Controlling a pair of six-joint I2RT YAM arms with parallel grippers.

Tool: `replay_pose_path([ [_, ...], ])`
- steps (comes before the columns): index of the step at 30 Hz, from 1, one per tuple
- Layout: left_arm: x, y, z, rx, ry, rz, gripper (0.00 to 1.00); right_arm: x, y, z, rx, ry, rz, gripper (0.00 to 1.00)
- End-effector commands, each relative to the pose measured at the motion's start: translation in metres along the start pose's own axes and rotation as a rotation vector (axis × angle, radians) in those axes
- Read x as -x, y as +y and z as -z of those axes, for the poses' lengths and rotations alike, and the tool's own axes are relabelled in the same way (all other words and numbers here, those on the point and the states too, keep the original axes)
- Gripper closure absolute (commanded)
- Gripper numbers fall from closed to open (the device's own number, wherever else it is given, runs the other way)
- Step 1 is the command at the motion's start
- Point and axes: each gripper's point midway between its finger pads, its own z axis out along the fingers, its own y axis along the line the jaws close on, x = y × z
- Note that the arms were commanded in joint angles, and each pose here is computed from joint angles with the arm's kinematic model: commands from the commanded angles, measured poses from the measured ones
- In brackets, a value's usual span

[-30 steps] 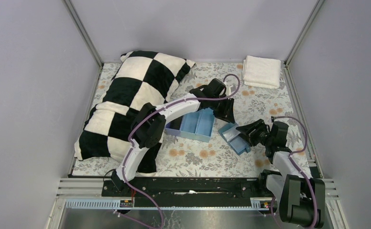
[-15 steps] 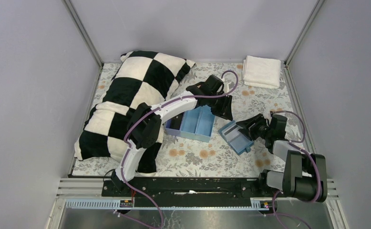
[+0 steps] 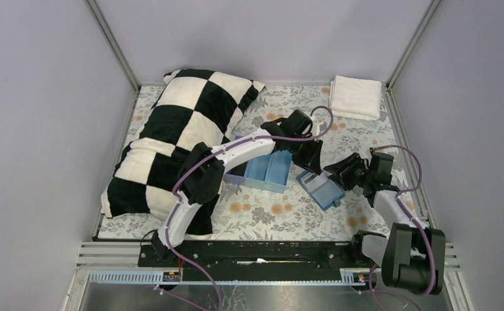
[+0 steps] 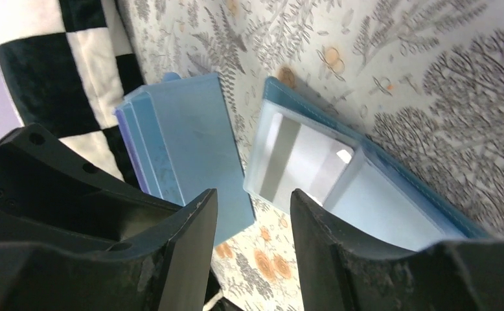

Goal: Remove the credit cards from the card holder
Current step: Remove the credit card from the card holder.

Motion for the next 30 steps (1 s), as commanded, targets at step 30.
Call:
replay_pose_path([
  [30,-0.052,0.048,-0.051,0.112,0.103,0.071,0.62,0.004,-0.1,0.023,-0.542,-0.078,-0.047,0.45],
])
